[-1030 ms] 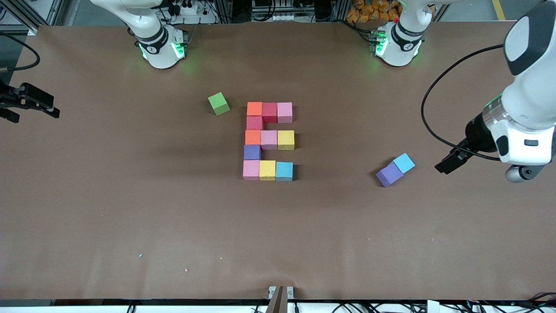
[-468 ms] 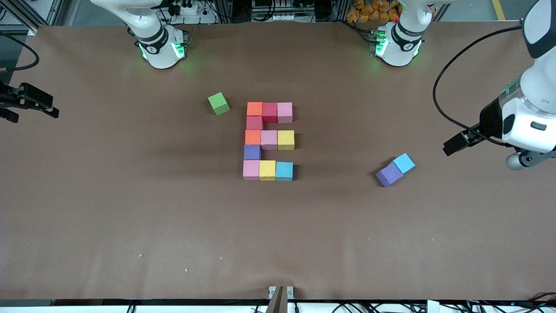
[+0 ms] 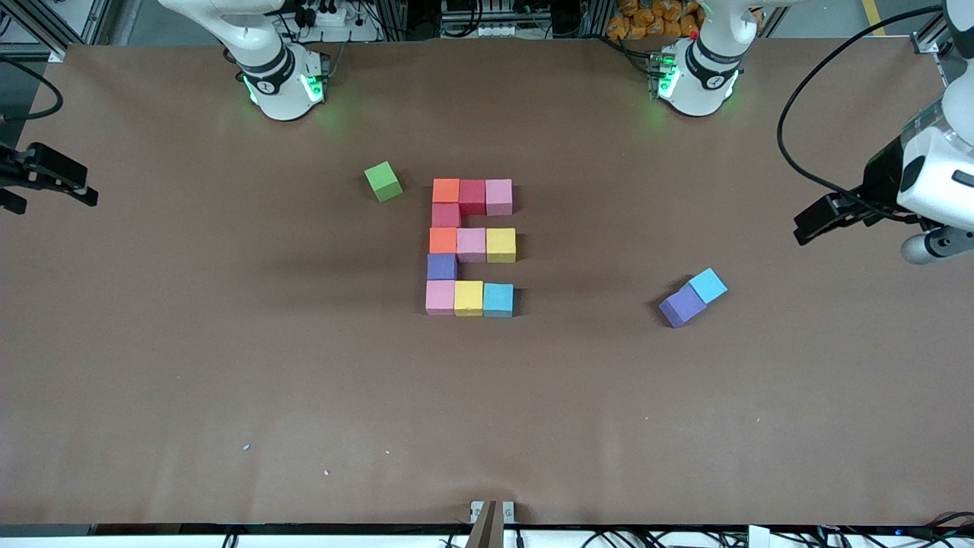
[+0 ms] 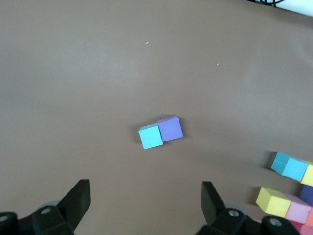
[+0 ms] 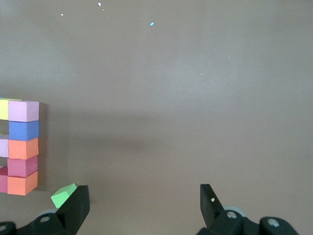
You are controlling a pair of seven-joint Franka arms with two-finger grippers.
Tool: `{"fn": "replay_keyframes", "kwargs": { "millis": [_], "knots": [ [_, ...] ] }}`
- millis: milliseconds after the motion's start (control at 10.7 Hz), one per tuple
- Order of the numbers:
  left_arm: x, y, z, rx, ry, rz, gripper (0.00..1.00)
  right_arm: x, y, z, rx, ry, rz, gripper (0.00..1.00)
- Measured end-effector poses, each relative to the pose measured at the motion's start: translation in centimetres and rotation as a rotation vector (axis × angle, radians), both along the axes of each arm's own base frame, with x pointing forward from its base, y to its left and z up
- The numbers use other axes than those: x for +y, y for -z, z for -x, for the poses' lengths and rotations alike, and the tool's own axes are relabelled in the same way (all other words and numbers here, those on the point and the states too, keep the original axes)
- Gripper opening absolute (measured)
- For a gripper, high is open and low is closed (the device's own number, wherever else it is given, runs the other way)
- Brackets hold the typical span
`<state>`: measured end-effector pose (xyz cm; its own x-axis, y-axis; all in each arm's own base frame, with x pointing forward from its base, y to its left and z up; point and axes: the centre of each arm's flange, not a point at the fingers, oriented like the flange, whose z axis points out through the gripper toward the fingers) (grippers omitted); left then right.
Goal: Arrange 11 blocks into digit 3
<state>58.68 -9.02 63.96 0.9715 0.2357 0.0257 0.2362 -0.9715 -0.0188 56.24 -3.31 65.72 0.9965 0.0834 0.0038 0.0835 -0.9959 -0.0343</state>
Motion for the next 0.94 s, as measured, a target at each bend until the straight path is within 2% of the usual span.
{"fn": "replay_keyframes", "kwargs": {
  "millis": [468,937],
  "knots": [
    [0.7,-0.4,3.3,0.018,0.044,-0.02,1.0,0.0,0.0,0.0,0.001,0.0,0.0,1.0],
    [1.5,-1.5,4.3,0.008,0.121,-0.004,1.0,0.0,1.1,0.0,0.025,0.0,-0.002,1.0]
  ]
}}
